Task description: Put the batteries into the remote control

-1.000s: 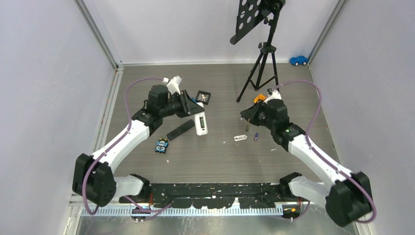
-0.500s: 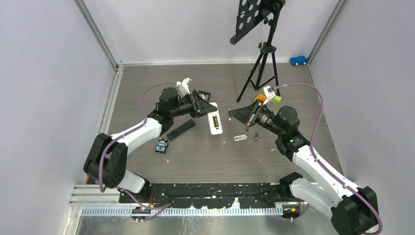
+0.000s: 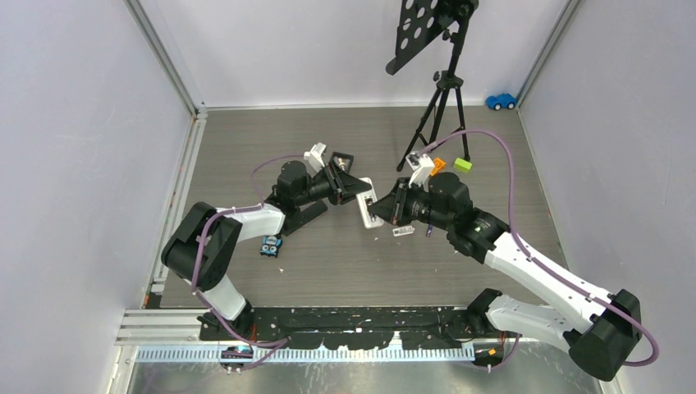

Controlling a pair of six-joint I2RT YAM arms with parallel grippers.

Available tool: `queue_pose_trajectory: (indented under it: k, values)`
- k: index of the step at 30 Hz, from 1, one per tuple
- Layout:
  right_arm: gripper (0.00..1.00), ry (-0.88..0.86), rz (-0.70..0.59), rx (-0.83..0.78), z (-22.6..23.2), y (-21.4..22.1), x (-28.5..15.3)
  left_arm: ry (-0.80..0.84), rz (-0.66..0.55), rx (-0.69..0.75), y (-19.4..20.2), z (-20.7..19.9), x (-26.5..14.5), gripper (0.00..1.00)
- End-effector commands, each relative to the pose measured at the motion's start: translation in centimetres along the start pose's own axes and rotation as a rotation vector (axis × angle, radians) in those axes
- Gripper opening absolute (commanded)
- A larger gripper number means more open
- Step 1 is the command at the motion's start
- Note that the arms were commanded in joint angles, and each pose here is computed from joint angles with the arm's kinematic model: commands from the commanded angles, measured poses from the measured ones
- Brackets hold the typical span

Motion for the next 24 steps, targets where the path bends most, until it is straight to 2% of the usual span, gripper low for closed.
queue_pose_trajectory:
  k: [1,7,17,24]
  values:
    - [0.04,0.114,-0.055,-0.094,-0.3,-1.2,0.4,0.128,-0.037,0.056,-0.7,-2.7,-0.1,0.00]
    - [0.05,0.162,-0.029,-0.141,-0.5,-0.4,1.4,0.138,-0.025,0.059,-0.2,-3.0,-0.2,0.00]
    - [0.08,0.199,-0.080,-0.163,-0.6,-0.7,1.4,0.146,-0.013,0.064,0.6,-3.3,-0.4,0.00]
    - [0.11,0.208,-0.066,-0.164,-0.8,-0.3,1.5,0.159,-0.025,0.048,0.4,-3.8,-0.6,0.00]
Point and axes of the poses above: each gripper's point midway between its finger pads, its own x axis out along the fingers, its own z axis along the line the jaws close on, y = z × x, the point moved 6 cm from there along -x, back along the fingers, and after that the axes turned 10 degrees about x, right-handed, at the moved point
